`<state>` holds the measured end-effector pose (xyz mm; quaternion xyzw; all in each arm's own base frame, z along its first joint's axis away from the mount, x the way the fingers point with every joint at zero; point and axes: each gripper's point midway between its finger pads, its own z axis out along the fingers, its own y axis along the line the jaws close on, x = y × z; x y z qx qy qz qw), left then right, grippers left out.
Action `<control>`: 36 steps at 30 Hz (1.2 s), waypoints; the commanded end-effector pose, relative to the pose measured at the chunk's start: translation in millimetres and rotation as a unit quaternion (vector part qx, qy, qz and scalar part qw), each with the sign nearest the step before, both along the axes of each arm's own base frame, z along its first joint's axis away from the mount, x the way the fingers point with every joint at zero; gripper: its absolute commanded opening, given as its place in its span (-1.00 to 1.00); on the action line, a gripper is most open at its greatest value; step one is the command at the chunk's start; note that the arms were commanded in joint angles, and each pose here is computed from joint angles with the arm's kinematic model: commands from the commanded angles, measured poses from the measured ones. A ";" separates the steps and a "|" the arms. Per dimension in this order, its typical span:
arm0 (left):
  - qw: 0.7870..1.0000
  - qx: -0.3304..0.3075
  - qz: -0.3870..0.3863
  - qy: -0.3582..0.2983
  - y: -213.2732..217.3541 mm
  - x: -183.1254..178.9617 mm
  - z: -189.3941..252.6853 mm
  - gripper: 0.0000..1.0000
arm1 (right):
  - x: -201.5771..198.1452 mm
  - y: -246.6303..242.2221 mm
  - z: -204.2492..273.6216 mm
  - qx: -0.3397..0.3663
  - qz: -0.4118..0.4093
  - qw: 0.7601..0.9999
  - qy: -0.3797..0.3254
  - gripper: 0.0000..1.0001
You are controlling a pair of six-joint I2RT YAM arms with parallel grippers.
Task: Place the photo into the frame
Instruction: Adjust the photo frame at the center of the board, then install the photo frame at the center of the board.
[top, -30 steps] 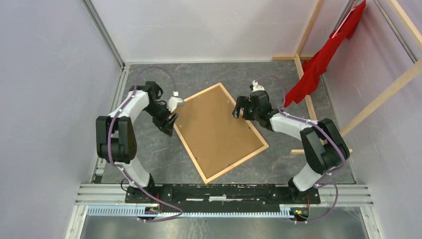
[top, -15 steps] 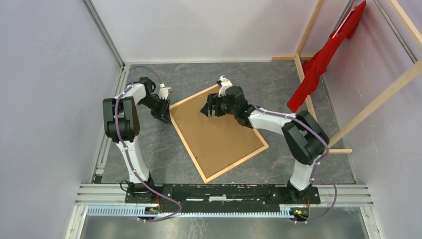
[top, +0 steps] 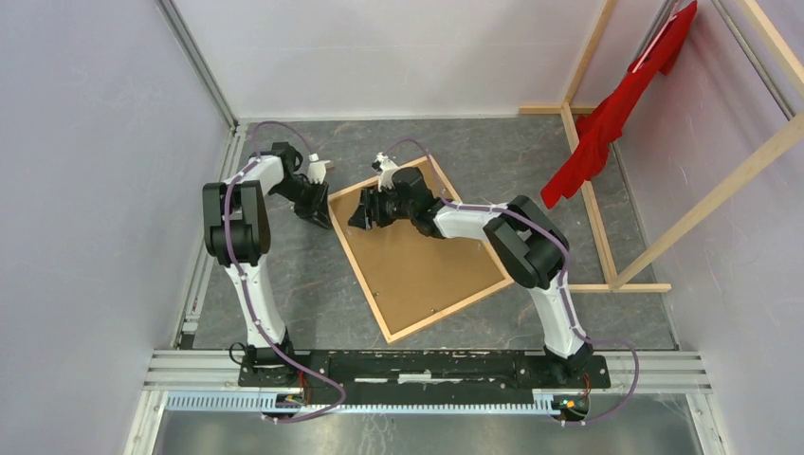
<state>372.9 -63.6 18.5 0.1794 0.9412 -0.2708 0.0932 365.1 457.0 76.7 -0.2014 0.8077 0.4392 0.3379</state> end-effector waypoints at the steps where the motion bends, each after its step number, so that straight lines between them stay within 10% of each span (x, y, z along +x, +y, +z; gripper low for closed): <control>1: 1.000 -0.013 -0.006 -0.007 -18.6 11.0 0.0 -0.49 | 2.1 23.6 17.0 0.034 0.023 0.999 -0.016 0.33; 36: 1.000 -0.004 -0.024 -0.011 -15.4 3.7 -0.3 -0.54 | -21.6 39.3 -26.1 0.005 0.037 0.999 0.028 0.24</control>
